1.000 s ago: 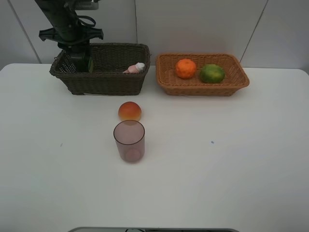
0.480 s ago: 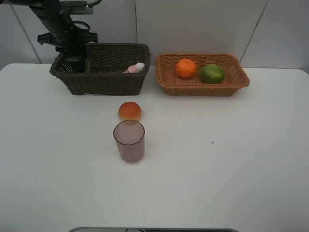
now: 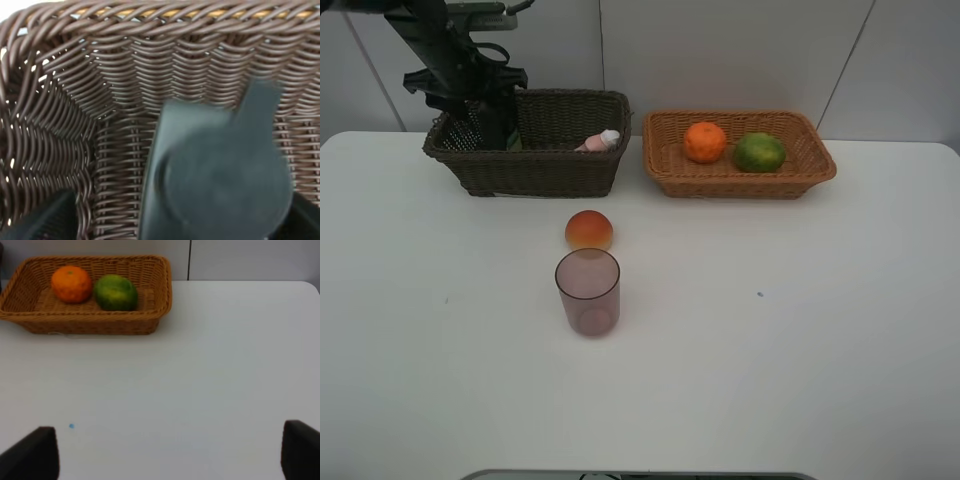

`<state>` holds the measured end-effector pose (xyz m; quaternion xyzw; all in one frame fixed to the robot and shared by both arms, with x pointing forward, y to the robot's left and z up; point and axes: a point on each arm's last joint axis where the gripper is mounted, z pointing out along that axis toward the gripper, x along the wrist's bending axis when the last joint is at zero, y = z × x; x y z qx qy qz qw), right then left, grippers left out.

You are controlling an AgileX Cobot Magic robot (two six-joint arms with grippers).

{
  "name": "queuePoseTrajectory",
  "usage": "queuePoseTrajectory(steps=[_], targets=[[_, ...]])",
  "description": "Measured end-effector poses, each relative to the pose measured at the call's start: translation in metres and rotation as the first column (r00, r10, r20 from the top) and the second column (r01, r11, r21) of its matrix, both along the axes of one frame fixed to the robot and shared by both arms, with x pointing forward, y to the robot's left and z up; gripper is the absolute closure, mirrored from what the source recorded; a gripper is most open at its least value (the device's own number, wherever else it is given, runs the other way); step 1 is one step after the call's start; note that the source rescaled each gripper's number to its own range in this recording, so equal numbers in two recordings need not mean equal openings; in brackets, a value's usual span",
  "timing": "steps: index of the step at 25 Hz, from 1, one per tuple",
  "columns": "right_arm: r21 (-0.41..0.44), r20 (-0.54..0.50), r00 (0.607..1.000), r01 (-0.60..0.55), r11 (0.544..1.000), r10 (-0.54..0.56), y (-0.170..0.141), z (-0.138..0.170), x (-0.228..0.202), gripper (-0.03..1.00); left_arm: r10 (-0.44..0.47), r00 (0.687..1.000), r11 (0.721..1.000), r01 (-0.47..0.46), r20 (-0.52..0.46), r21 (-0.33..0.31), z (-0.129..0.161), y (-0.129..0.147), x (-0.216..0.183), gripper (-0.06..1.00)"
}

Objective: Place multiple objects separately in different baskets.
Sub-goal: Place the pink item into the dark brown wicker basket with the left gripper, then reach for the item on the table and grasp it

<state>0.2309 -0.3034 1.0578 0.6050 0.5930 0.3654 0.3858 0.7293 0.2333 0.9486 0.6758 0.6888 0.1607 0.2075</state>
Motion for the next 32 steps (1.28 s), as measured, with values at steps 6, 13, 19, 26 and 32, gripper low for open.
queuePoseTrajectory(steps=[6,13,19,26,32], targets=[[0.0,0.0,1.0,0.0,1.0,0.0,0.0,0.0,0.0,0.08,0.0,1.0,1.0,0.0,0.008,-0.003,0.007,0.0,0.0,-0.05],[0.0,0.0,1.0,0.0,1.0,0.0,0.0,0.0,0.0,0.08,-0.084,0.995,0.996,0.083,0.053,0.019,0.057,-0.01,-0.013,-0.05],[0.0,0.0,1.0,0.0,1.0,0.0,0.0,0.0,0.0,0.08,-0.28,0.959,0.96,0.279,0.03,0.025,0.087,-0.053,-0.039,-0.06],[0.0,0.0,1.0,0.0,1.0,0.0,0.0,0.0,0.0,0.08,-0.597,0.788,0.795,0.607,-0.148,0.022,0.086,-0.118,-0.082,-0.06],[0.0,0.0,1.0,0.0,1.0,0.0,0.0,0.0,0.0,0.08,-0.769,0.579,0.598,0.801,-0.27,0.014,0.072,-0.148,-0.117,-0.06]])
